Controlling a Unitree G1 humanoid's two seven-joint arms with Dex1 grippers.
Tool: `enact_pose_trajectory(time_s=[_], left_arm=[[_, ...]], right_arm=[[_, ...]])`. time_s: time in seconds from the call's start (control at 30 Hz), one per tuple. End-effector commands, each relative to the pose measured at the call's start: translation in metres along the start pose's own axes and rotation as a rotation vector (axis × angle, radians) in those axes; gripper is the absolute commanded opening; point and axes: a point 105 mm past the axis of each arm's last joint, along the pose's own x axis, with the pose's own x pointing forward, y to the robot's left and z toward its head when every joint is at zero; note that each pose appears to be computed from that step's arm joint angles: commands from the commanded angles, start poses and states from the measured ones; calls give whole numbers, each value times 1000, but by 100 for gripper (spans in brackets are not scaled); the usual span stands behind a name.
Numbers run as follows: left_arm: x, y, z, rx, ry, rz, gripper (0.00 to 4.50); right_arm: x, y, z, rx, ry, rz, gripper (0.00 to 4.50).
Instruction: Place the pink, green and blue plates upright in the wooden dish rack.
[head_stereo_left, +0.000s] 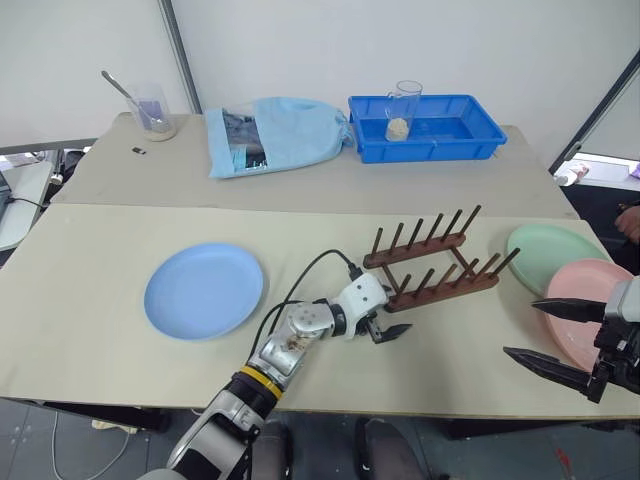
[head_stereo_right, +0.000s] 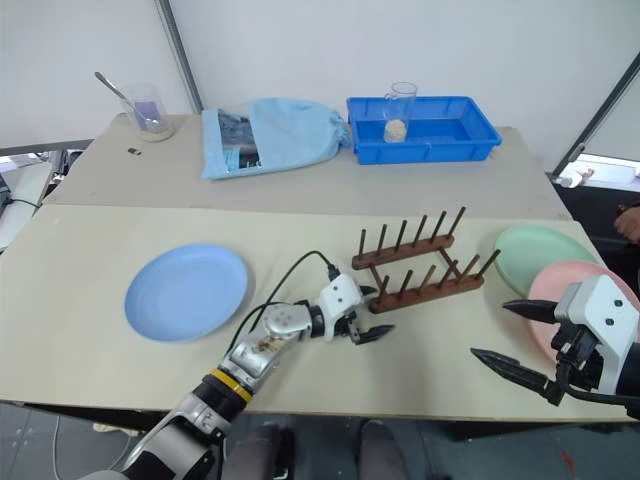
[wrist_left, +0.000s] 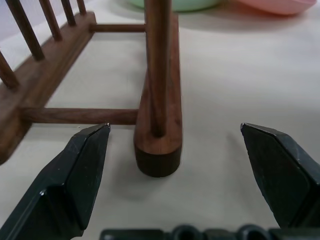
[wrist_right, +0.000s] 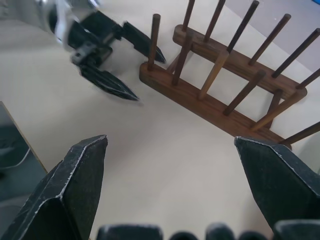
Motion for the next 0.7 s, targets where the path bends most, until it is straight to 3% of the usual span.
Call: enact_pose_trajectory(time_s=[0.03, 0.17, 0.5, 0.7], left_arm=[[8, -1, 11, 36, -36, -7, 267], [6, 0, 8, 37, -31, -15, 84], [-31, 6, 26, 132, -74, -245, 86], [-26, 8, 24, 184, -46, -343, 86]], right_arm=[[-5, 1, 7, -28, -13, -25, 450], [-6, 2, 5, -24, -11, -28, 450], [-14, 13, -6, 6, 25, -16, 450], [-12, 25, -16, 16, 47, 0, 450]])
